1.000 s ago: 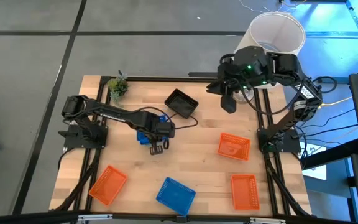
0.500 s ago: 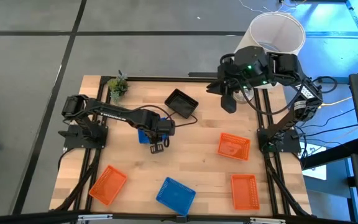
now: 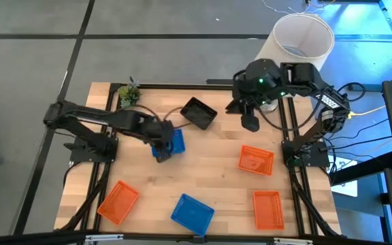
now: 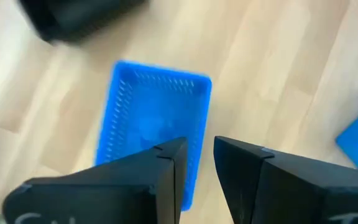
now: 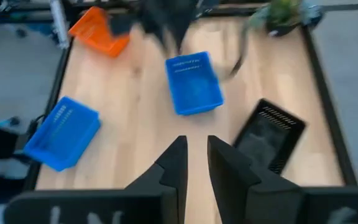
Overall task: Stack baskets by color
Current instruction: Stack the bottom blue bin on the stacked blue bins
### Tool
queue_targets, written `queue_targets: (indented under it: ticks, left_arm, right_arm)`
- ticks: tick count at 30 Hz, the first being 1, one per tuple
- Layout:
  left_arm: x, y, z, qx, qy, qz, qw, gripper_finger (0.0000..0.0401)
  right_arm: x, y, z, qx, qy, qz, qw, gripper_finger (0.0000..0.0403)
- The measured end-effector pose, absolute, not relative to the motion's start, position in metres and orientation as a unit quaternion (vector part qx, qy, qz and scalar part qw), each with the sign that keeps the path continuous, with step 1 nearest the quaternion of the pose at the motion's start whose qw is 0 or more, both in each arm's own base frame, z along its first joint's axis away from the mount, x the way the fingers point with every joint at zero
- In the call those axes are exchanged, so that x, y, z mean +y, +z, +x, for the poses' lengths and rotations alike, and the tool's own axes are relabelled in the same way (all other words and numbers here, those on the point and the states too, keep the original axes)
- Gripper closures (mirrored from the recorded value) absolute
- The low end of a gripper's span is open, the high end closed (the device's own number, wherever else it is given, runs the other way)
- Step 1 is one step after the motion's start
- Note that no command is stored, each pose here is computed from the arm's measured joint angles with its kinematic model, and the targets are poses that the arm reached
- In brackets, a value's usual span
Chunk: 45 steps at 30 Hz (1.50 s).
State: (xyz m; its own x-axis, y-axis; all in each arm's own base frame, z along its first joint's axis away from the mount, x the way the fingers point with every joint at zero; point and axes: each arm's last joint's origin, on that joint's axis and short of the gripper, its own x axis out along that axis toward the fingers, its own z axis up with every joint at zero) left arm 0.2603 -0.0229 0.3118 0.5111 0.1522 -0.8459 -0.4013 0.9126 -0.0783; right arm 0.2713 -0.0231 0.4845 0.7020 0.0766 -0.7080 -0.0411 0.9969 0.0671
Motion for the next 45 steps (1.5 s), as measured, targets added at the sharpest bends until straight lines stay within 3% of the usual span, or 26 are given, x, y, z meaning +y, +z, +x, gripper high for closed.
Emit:
queue_targets:
  ticks: [9, 20, 40, 45]
  left_arm:
    - [-0.043, 0.363, 0.197, 0.364, 0.133, -0.121, 0.914, 0.0329]
    - [-0.061, 0.383, 0.142, 0.34, 0.03, -0.114, 0.933, 0.0329]
    - [-0.076, 0.385, 0.122, 0.344, -0.043, -0.085, 0.934, 0.0329]
    - [-0.078, 0.385, 0.121, 0.345, -0.048, -0.083, 0.934, 0.0329]
  right_arm:
    - [0.03, 0.455, 0.294, 0.425, 0.089, 0.053, 0.899, 0.0341]
    - [0.117, 0.399, 0.329, 0.48, 0.123, 0.131, 0.859, 0.0341]
    - [0.16, 0.292, 0.392, 0.613, 0.051, 0.256, 0.746, 0.034]
    - [0.162, 0.278, 0.399, 0.629, 0.054, 0.264, 0.729, 0.0364]
